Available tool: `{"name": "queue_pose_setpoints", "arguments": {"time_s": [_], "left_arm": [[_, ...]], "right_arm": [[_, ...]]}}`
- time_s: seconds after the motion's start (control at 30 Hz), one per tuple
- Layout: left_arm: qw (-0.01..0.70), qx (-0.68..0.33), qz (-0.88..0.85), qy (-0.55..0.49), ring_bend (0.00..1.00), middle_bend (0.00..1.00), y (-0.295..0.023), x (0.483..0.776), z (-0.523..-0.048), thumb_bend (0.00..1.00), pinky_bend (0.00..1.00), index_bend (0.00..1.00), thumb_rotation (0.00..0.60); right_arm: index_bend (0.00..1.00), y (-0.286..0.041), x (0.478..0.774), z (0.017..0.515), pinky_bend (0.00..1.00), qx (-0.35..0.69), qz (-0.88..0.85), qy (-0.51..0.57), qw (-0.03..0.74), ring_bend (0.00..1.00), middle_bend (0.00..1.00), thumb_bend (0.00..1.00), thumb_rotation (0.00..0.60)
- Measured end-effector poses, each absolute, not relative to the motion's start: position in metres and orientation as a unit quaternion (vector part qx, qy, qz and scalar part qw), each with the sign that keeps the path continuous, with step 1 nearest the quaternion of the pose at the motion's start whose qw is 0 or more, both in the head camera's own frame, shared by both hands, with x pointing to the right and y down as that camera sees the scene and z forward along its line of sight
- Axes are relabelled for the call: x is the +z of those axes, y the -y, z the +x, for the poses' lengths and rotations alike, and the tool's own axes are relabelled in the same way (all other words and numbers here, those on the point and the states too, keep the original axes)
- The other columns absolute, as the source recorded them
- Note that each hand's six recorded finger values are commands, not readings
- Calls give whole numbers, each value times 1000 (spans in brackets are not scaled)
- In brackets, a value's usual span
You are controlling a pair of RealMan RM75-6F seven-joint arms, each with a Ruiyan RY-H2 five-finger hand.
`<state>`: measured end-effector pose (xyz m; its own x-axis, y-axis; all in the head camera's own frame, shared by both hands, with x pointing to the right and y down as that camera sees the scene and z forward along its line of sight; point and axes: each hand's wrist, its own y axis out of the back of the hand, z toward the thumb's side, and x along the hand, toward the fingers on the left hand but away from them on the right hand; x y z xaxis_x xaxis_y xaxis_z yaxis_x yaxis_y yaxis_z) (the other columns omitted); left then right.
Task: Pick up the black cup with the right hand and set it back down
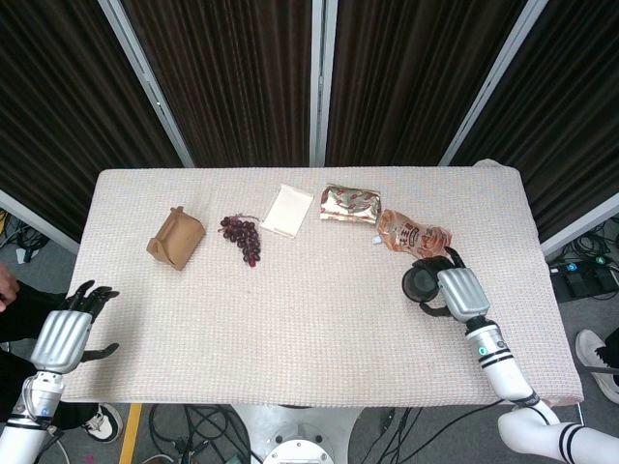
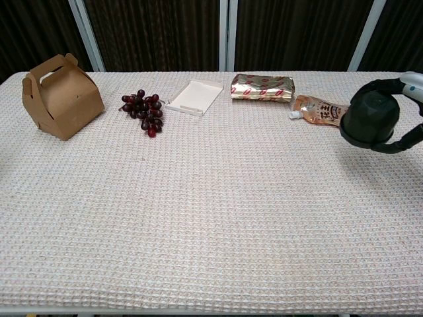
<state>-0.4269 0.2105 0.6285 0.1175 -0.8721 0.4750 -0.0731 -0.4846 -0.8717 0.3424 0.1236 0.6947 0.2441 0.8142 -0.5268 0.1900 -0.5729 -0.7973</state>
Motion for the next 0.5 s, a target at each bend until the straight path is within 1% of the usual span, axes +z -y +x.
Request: {"name": "queue_pose_setpoints", "arguments": {"time_s": [0.1,0.27,0.43,0.5], "left_arm": [[359,-554,-659,-360,75,166,-211,630,-423,21,270,217,600],[361,-551,-658,-363,76,166,-209,628,-422,20,270,217,600],[365,-551,-656,-364,76,166,-206,628,-419,21,270,217,600],[365,-553,-656,-362,76,166,-208,629,-419,21,270,217,600]], "right_arm": [[520,-131,701,346,0,514,-728,332,309,192,536,245,600],[523,-140,718,339,0,515,-734,311,315,188,530,239,600],[511,-145,730,333,0,513,-737,303,319,184,526,205,600],[489,-147,733,332,0,514,-738,302,316,171,513,164,600]]}}
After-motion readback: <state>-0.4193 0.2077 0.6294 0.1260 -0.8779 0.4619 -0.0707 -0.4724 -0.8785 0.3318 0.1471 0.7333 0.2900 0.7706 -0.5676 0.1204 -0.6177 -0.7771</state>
